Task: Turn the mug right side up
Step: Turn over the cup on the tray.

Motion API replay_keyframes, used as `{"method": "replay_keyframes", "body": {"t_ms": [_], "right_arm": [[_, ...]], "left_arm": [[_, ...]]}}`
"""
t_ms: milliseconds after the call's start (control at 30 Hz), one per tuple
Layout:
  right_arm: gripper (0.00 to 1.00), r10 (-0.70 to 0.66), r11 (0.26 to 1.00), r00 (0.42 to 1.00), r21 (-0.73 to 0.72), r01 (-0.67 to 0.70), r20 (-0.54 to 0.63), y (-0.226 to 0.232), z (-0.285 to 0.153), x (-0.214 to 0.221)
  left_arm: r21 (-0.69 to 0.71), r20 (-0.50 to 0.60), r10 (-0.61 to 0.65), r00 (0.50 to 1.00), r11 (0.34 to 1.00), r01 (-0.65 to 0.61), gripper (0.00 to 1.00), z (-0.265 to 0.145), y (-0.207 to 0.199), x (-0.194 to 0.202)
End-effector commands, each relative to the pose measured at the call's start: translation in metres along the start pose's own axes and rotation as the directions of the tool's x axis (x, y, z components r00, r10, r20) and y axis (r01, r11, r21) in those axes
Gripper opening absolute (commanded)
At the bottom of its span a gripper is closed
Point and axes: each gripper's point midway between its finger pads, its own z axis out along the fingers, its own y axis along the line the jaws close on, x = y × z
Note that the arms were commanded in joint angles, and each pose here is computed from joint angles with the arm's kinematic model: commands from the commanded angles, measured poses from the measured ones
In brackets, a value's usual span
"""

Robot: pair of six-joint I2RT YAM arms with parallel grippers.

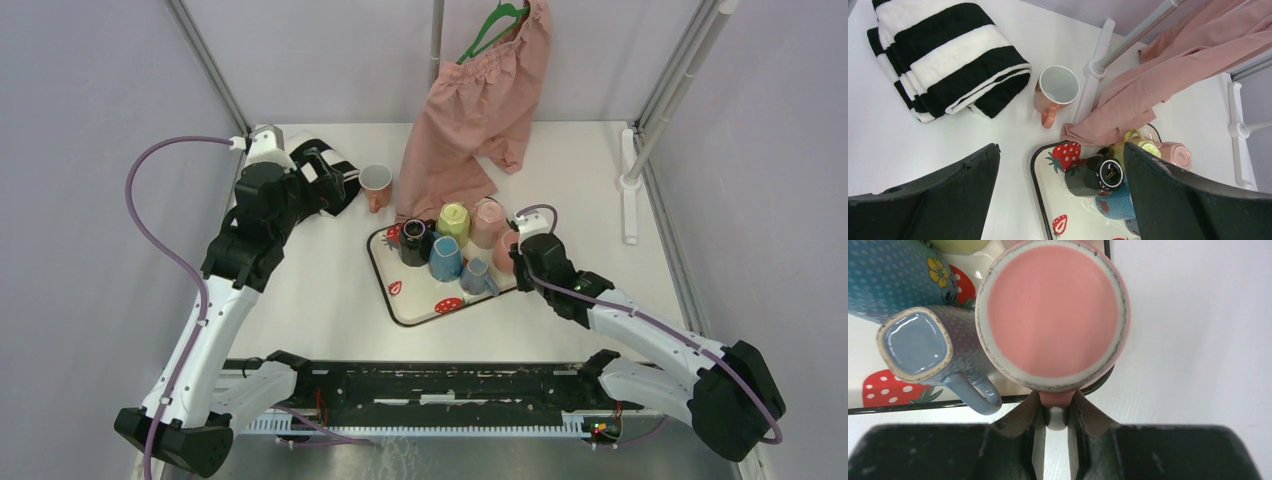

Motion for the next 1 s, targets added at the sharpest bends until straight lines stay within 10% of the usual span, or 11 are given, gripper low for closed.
{"method": "replay_keyframes", "body": {"t_ms": [0,433,967], "right_arm": [[0.00,0.027,0.999,0.982,-0.022,-0.023,0.186,0.000,-0.016,-0.046],[0.00,0.077,0.969,0.887,-0.243,0.041,0.456,0.027,-0.083,-0.115],[0.00,0.422,0.787,0.586,-0.600,0.143,0.692,0.077,-0.186,-0.222]], "left_arm": [[0.038,0.010,-0.010,1.000,0.999,0.010,0.98,0.000,-0.008,-0.003],[0.160,-0.008,0.018,1.000,0.987,-0.016,0.96,-0.004,-0.026,0.005],[0.565,-0.069,0.050,0.996,0.825,-0.002,0.98,-0.029,-0.093,0.025]]}}
